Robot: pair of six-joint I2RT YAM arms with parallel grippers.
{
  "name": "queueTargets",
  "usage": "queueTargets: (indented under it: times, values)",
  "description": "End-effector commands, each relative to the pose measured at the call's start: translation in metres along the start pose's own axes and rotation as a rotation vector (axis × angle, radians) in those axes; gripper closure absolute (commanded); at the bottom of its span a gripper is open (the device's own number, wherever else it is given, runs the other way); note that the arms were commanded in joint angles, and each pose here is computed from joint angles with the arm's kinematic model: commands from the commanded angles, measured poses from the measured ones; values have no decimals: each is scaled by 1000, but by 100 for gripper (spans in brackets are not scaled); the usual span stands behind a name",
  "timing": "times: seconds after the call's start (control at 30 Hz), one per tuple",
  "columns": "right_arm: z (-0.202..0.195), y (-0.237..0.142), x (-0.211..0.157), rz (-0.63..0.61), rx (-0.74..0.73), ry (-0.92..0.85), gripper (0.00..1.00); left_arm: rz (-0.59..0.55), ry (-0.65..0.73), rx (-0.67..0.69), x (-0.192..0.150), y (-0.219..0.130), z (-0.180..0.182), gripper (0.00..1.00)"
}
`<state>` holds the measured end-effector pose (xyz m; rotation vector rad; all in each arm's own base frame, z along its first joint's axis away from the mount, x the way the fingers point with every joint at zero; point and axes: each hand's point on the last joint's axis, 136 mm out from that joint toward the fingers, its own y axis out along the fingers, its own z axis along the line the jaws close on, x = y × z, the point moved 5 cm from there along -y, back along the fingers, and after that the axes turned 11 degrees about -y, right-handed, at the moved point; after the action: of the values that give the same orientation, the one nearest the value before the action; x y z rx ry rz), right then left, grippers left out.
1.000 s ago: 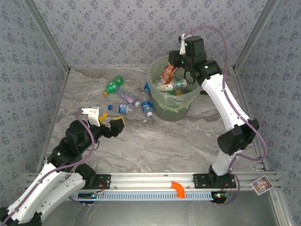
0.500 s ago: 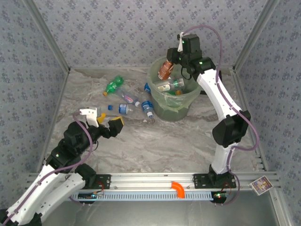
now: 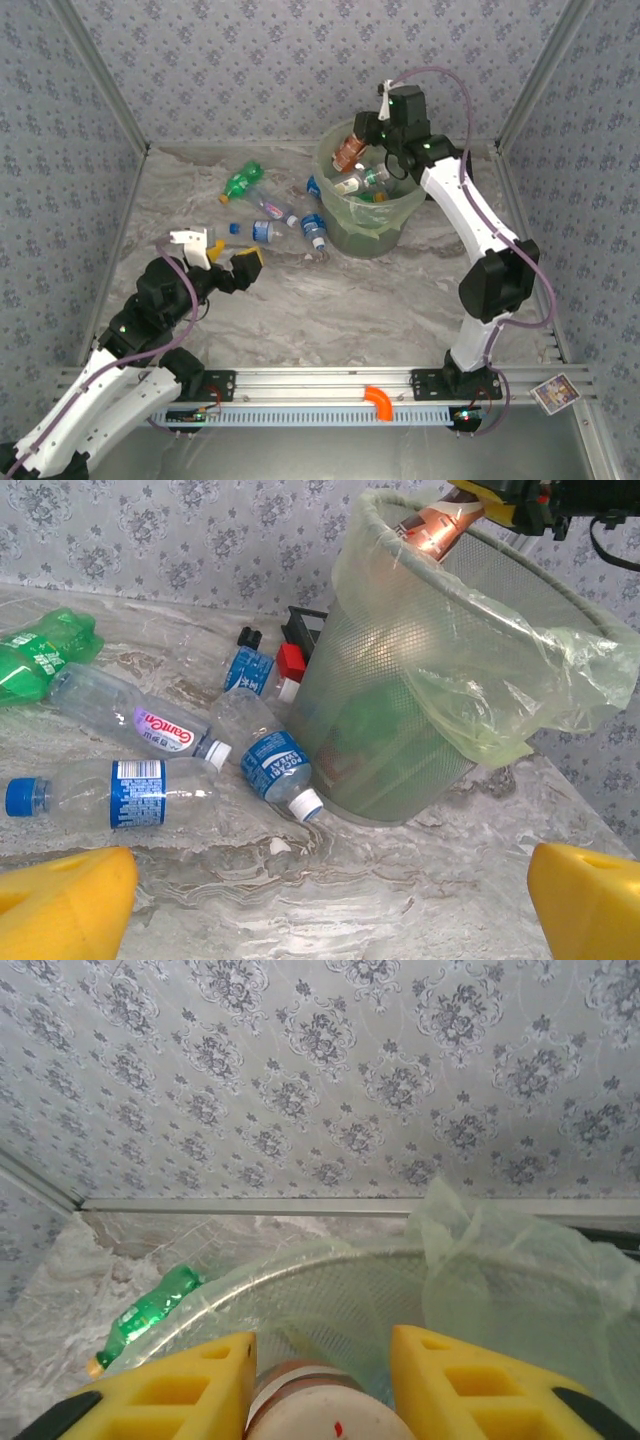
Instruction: Put the plastic bottles in the bin
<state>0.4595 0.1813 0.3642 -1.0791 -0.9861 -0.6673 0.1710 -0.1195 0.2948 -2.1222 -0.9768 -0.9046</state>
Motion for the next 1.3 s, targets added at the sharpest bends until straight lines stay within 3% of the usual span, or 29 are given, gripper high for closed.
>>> queueTargets:
  times: [0.0,0.13,0.2,0.27,0.6,0.87,1.13,1.27]
  values:
    - [5,-11,-17,61,55,29,49,-11,8,1,1,3,0,0]
    - [7,-28,-14,37,62,38,24,-9,8,-2,3,4,-2,0]
    - [8,-39,-8,17,61,35,16,-6,7,-2,3,5,-2,0]
    - [7,-52,-1,-5,47,22,0,-4,2,-5,3,7,-3,0]
    - [8,-117,19,-97,19,-31,0,18,-18,0,0,18,-3,0]
    - [20,-139,8,-107,54,-56,0,55,-35,81,-4,40,4,0]
    - [32,-152,-3,-104,106,-54,0,57,-69,274,-3,63,32,0]
    - [46,-166,-10,-114,148,-65,0,75,-217,400,-4,81,72,3]
